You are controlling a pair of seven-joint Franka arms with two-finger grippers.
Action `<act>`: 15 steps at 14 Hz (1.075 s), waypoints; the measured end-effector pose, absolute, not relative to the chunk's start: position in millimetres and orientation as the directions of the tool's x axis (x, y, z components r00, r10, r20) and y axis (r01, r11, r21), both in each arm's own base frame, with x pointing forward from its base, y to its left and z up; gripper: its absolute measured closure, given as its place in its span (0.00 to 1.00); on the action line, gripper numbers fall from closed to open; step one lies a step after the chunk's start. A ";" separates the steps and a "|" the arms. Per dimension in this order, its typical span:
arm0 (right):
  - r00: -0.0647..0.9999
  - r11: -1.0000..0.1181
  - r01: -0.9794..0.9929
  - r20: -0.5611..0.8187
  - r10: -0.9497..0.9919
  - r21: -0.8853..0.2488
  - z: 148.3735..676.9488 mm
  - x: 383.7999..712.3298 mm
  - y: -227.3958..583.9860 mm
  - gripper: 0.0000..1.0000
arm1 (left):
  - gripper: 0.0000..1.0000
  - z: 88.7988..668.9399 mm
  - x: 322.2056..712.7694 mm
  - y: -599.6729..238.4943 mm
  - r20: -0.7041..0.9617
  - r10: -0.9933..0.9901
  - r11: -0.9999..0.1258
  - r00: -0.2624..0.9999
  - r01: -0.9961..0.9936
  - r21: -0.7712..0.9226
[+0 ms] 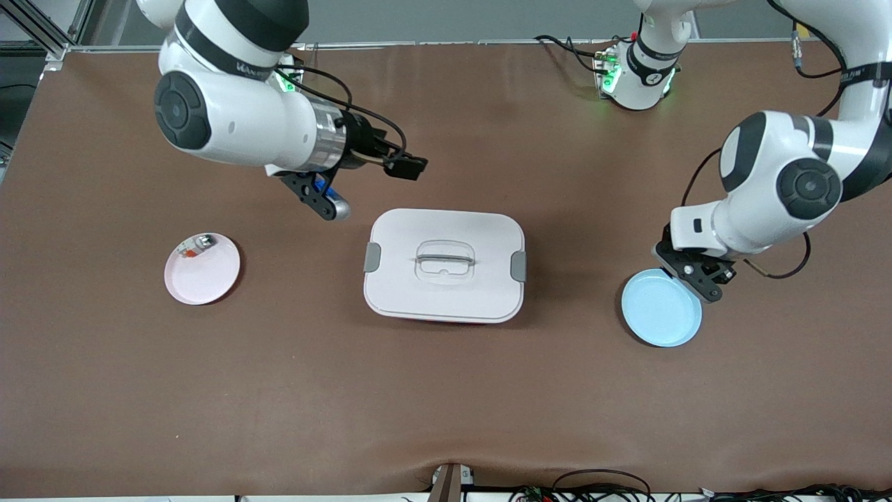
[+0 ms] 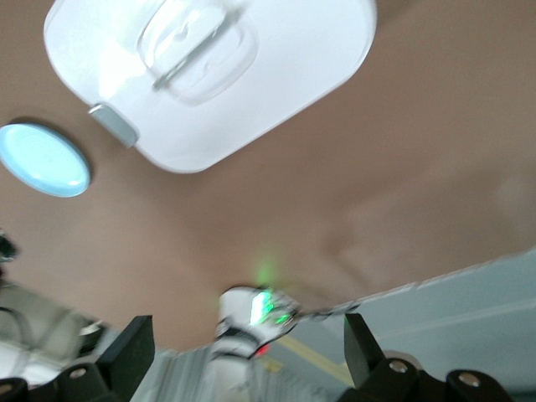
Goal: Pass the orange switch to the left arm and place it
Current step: 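Open the right gripper and withdraw it while the left gripper moves away, then lower the switch onto the blue plate with the left gripper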
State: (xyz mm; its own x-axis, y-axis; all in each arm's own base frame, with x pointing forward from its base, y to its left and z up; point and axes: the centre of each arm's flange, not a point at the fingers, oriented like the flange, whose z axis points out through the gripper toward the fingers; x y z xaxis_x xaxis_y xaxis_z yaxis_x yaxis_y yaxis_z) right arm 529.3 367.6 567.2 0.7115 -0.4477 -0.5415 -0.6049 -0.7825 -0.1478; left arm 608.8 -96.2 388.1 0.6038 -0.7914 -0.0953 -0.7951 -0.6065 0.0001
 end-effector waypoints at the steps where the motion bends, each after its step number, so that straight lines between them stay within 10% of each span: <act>1: 0.768 -0.829 -0.541 -0.485 -0.419 -0.139 566.8 524.1 358.5 0.00 | 0.58 376.9 612.7 -93.9 -0.105 -0.818 -0.568 0.566 -0.823 -0.008; 15: 0.974 -1.000 -0.023 -0.224 -0.023 0.002 545.4 517.6 193.2 0.00 | 0.58 248.0 636.2 -39.4 -0.123 -0.991 -0.044 0.049 -0.998 -0.047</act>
State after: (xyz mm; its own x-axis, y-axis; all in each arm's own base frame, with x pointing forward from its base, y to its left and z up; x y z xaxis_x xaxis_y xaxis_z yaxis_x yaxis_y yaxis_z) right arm 517.6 193.2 545.4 0.9743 -0.0231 -0.2240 -0.0232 -0.9997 0.0022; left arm 636.2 -39.4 248.0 0.0494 -0.9912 -0.1232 -0.9979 -0.0438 -0.0474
